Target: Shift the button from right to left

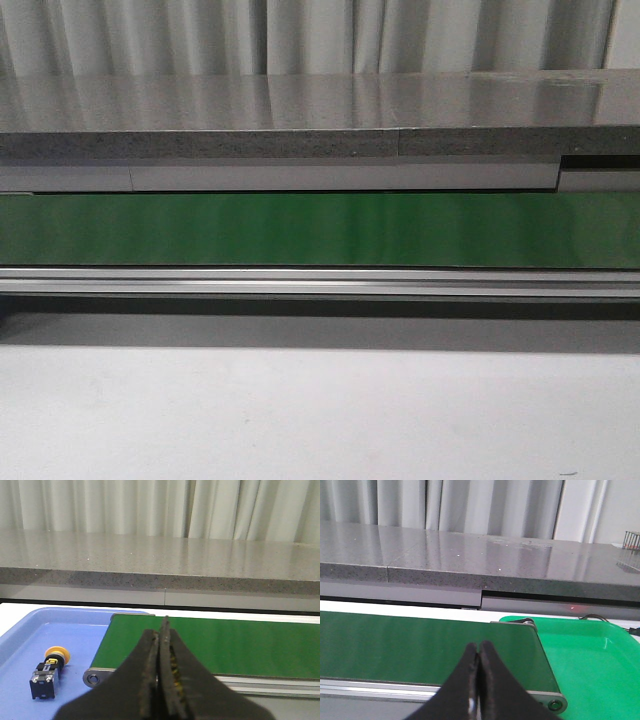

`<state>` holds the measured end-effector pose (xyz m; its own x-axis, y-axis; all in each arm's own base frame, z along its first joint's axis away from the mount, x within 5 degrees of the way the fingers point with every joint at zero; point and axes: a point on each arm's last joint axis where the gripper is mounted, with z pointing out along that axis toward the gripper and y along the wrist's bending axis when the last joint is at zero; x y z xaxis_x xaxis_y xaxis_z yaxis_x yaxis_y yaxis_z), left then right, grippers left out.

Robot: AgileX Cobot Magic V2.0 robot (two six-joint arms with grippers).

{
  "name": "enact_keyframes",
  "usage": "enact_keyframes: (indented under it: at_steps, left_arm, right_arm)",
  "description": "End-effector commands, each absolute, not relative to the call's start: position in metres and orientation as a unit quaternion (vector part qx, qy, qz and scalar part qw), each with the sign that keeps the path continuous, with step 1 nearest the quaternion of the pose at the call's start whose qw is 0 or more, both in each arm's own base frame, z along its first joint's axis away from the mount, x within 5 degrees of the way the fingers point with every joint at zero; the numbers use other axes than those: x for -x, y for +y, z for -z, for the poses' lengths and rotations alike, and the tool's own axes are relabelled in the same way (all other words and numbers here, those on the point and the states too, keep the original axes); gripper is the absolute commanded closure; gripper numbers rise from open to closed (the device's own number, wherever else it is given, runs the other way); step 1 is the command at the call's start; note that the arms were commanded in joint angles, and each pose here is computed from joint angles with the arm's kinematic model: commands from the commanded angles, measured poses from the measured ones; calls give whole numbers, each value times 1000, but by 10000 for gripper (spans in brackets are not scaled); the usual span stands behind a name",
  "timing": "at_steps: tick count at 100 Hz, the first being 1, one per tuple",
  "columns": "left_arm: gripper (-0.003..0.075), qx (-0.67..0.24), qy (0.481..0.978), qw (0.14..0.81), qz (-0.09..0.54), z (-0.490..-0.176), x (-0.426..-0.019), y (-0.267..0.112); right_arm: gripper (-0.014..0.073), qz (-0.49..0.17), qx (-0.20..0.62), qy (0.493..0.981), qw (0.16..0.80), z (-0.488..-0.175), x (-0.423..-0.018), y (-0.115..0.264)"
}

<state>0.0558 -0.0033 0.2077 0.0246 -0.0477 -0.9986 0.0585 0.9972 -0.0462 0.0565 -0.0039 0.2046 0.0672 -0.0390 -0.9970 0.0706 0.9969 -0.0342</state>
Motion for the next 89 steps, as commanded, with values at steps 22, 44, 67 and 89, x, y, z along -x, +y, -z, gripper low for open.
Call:
enact_keyframes:
  at_steps: [22, 44, 67, 89]
  left_arm:
    - [740, 2, 673, 739, 42, -202, -55, -3]
    - [741, 2, 673, 739, 42, -202, -55, -3]
    - [740, 2, 673, 739, 42, -202, -55, -3]
    - [740, 2, 673, 739, 42, -202, -55, -3]
  right_arm:
    - [653, 51, 1, 637, 770, -218, -53, -3]
    - [653, 46, 0, 637, 770, -218, -53, -3]
    - [653, 46, 0, 637, 770, -218, -53, -3]
    - [653, 46, 1, 637, 770, -218, -53, -3]
